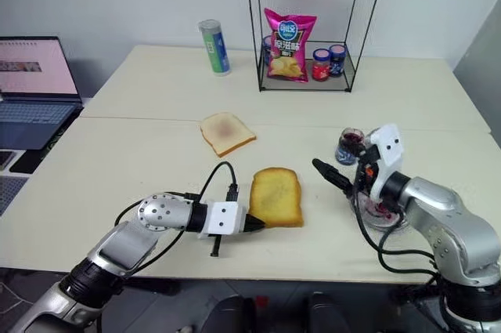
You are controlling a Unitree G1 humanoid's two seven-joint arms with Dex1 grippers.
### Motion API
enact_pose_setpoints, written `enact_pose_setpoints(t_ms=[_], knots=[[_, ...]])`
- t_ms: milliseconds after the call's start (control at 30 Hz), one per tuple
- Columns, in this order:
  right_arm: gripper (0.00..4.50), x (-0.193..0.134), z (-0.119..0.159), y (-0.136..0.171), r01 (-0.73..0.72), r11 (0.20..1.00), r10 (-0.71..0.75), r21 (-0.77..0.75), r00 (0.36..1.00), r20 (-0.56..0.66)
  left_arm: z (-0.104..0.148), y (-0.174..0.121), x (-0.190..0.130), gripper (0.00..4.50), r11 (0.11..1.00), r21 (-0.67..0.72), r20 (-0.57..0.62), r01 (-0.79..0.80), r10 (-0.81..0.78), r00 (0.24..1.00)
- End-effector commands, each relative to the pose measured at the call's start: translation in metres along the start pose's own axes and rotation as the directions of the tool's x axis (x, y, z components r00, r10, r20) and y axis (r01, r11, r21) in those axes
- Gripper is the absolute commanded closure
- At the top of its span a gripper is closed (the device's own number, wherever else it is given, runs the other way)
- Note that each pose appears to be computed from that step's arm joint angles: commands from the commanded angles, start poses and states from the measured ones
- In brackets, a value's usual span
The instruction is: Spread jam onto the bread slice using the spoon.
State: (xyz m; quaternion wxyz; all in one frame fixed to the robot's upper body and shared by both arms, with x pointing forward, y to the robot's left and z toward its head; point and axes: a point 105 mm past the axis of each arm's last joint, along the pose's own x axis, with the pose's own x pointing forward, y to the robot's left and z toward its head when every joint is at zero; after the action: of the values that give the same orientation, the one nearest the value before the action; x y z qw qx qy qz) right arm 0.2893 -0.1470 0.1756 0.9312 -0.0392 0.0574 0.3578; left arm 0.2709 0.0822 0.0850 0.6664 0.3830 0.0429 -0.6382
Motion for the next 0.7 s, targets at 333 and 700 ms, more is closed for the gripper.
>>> enact_pose_setpoints(t_ms=[333, 700], knots=[[0.00, -0.024, -0.006, 0.023, -0.088, 0.995, 0.090, 0.038, 0.994, -0.055, 0.008, 0.018, 0.012, 4.46, 0.987, 0.158, 0.033, 0.034, -0.040, 0.999], [0.00, -0.031, -0.014, 0.015, -0.027, 0.998, 0.031, 0.055, 0.997, -0.075, 0.010, 0.032, 0.017, 4.46, 0.982, 0.187, 0.058, -0.012, 0.001, 0.998]])
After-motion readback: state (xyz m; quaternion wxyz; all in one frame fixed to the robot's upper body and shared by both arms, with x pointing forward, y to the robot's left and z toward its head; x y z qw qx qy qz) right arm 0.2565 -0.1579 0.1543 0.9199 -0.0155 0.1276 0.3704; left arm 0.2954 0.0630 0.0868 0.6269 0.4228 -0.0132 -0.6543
